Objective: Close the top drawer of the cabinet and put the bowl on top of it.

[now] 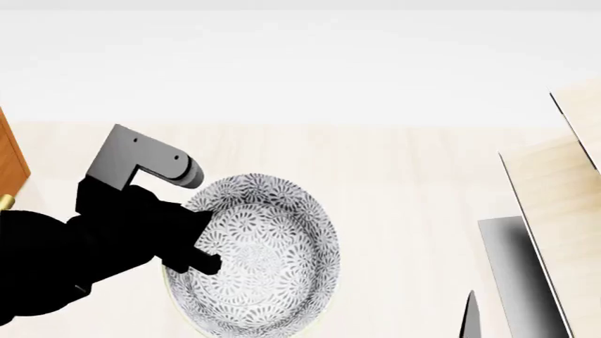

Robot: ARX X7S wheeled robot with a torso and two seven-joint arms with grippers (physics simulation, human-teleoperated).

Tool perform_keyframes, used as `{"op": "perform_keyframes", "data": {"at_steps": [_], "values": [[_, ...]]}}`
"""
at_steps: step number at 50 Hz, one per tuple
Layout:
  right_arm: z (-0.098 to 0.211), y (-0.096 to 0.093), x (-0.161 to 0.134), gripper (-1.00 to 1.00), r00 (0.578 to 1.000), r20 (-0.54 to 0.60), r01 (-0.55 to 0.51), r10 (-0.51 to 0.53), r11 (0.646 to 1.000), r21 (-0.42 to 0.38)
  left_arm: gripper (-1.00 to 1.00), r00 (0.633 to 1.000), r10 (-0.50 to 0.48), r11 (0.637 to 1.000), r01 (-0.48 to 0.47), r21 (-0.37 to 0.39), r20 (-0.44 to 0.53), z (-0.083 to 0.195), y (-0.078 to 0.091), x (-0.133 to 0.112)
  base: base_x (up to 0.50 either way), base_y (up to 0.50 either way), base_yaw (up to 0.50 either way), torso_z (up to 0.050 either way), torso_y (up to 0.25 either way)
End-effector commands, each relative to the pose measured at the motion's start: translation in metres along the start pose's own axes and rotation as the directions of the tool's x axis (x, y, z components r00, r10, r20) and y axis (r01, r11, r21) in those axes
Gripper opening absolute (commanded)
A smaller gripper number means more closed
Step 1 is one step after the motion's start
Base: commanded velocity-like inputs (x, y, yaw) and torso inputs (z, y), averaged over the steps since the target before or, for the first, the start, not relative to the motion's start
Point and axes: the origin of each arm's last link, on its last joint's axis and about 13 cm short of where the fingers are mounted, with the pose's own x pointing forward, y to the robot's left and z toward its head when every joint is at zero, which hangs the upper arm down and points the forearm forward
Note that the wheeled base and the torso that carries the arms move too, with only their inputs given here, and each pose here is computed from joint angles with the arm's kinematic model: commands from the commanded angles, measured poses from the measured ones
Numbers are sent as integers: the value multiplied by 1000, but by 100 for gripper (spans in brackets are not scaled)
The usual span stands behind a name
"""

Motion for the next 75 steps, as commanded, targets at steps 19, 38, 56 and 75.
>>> {"op": "perform_keyframes", "data": {"at_steps": [19, 38, 56, 75], "values": [[3, 5, 0, 100, 1000, 17, -14, 14, 1000, -23, -100, 989, 69, 998, -67, -22, 133, 36, 7, -34, 0, 0, 0, 0, 1], [3, 4, -3, 100, 1000, 20, -15, 16, 1000, -24, -100, 958, 155, 988, -149, -43, 240, 64, 11, -61, 0, 0, 0, 0, 0], [3, 4, -7, 100, 999, 28, -17, 17, 1000, -21, -100, 938, 167, 986, -154, -64, 304, 83, 12, -88, 0, 0, 0, 0, 1], [6, 5, -6, 100, 999, 39, -20, 21, 1000, -24, -100, 895, 240, 970, -212, -116, 376, 106, 22, -120, 0, 0, 0, 0, 1]]}}
